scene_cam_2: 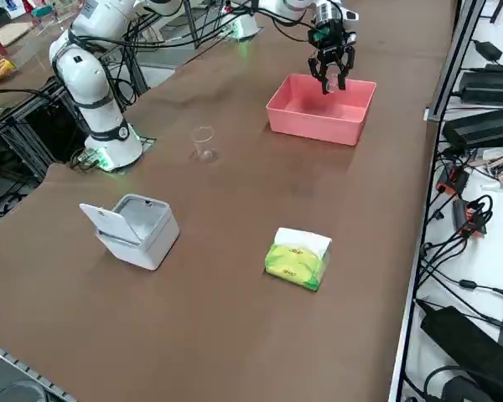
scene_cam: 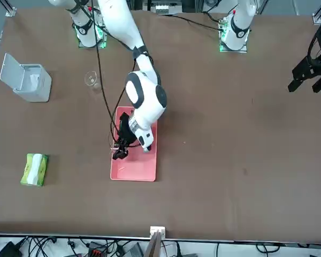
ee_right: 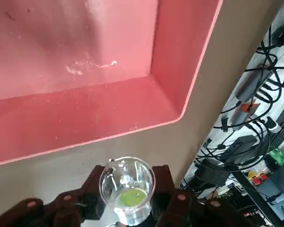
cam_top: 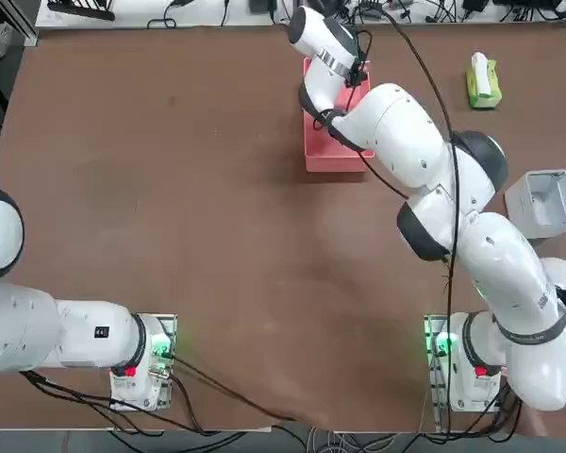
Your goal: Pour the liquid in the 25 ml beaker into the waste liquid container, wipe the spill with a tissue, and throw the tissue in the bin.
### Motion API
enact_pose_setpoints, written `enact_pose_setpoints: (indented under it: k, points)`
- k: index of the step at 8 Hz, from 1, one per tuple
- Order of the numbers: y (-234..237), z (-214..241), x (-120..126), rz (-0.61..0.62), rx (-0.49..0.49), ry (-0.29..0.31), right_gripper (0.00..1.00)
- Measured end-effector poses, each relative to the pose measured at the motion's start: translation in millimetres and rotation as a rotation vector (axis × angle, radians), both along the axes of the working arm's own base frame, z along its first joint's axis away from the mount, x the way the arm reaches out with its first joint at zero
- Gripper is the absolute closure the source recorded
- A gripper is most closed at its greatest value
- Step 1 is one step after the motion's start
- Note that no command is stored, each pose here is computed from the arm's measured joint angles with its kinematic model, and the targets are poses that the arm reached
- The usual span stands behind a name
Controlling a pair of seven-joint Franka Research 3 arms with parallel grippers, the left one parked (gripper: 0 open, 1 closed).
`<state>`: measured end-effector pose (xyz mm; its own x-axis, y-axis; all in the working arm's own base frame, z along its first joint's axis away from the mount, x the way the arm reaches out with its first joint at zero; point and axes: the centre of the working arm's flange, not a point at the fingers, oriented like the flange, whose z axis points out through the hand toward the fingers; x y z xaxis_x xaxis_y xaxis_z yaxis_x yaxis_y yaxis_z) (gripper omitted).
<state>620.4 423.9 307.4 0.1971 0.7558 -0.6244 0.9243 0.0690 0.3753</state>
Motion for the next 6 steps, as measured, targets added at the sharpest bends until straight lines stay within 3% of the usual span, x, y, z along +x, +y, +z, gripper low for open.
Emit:
enact_pose_setpoints:
  k: [6]
  points:
    - [-3.0,-1.7,2.2,-0.005,-0.005,-0.004,0.52]
